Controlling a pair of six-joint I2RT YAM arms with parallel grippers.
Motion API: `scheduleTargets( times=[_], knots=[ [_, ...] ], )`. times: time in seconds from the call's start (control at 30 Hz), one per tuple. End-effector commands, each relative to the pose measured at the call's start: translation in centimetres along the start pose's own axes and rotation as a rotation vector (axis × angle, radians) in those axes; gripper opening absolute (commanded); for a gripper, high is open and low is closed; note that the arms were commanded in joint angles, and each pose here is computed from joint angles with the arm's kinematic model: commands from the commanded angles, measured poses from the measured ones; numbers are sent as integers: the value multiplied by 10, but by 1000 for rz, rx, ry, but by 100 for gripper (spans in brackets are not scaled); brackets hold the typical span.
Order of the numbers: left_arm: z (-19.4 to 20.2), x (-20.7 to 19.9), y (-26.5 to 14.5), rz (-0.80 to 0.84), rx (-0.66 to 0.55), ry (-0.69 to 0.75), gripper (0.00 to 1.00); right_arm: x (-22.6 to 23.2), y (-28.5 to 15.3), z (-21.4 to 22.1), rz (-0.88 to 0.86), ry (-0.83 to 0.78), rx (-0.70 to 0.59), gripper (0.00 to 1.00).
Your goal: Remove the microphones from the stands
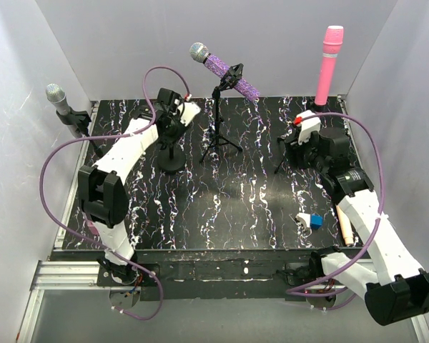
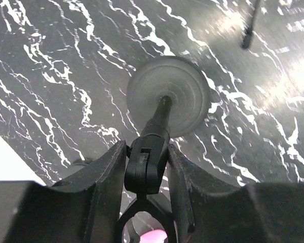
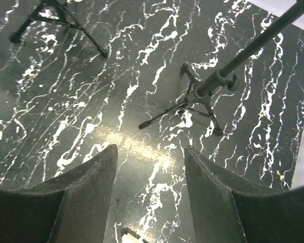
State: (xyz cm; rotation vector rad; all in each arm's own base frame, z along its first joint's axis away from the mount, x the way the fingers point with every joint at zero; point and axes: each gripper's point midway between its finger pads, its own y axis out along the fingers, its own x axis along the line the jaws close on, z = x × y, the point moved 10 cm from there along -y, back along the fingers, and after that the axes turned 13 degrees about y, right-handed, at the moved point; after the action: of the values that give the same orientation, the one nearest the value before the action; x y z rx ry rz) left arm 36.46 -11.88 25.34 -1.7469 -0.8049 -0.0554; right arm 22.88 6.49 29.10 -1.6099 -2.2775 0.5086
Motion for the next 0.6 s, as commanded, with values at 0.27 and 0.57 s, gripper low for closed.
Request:
scheduleTargets(
  times=[0.27,0.57],
  knots=[
    [-9,69,38,-167,-91,-283,62,24,-27,-9,-302,-5,-8,63],
    [-27,73,-11,-148,-352,-291,96,41,-46,-70,-515,-59,-123,70]
  ],
)
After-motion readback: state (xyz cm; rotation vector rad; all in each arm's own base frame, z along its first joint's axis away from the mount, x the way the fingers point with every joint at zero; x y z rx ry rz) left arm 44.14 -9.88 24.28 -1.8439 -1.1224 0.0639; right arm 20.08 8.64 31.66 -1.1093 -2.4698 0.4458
